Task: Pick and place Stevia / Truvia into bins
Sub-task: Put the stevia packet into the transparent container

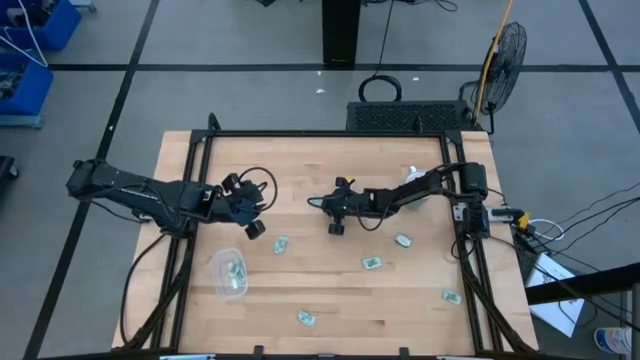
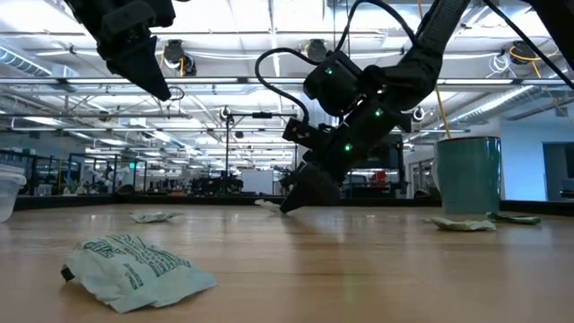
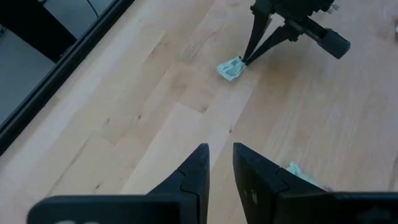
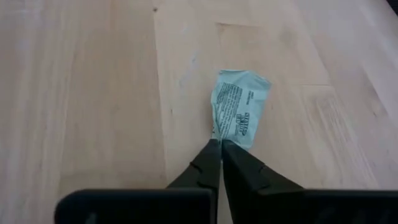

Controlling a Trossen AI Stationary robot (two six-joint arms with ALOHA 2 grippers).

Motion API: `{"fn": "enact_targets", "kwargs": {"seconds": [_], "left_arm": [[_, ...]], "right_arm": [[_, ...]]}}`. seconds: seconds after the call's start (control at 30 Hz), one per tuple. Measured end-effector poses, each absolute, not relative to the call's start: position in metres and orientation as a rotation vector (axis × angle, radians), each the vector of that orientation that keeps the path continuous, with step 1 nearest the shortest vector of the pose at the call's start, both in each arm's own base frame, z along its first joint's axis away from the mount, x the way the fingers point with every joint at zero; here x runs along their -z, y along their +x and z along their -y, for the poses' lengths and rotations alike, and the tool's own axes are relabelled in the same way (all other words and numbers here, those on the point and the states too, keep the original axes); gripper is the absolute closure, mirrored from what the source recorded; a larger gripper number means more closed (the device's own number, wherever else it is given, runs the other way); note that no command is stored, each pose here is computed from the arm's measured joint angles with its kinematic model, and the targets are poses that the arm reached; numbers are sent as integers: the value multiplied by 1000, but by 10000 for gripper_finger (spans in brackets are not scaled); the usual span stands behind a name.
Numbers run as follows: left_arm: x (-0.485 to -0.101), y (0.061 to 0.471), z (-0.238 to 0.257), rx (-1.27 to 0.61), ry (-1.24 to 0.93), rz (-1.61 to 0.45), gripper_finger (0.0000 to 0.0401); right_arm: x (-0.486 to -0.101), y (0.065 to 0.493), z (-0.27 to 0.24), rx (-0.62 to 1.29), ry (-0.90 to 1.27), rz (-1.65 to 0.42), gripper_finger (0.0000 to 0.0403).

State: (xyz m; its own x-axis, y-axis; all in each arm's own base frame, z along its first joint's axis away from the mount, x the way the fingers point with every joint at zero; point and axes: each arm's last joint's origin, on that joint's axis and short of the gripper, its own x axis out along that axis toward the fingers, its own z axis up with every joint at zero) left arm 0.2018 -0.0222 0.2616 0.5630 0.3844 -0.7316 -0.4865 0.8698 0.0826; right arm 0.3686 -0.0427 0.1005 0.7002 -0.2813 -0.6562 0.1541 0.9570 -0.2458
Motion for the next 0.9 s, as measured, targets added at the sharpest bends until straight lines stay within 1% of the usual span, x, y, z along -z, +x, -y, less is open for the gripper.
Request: {"fn": "enact_targets", "kwargs": {"seconds": [0.1, 0.3, 0.43, 0.63, 0.8, 0.9], "left_arm": [[-262, 202, 22, -516, -140, -824, 322], [-264, 205, 23, -491, -115, -800, 322], [-261, 215, 27, -385, -8, -804, 322], [-242, 245, 40, -238, 213, -823, 322], [-219, 267, 46, -201, 302, -853, 323], [-213, 277, 47, -232, 304, -814, 322]], "right_arm": [[-107, 368, 39, 232, -187, -745, 401], [-137, 369, 22, 180, -235, -649, 402], [-150, 368, 12, 137, -233, -612, 402], [-166, 366, 6, 30, -116, -551, 402], [-170, 365, 6, 17, -61, -537, 402], [-168, 364, 6, 22, -41, -560, 401]]}}
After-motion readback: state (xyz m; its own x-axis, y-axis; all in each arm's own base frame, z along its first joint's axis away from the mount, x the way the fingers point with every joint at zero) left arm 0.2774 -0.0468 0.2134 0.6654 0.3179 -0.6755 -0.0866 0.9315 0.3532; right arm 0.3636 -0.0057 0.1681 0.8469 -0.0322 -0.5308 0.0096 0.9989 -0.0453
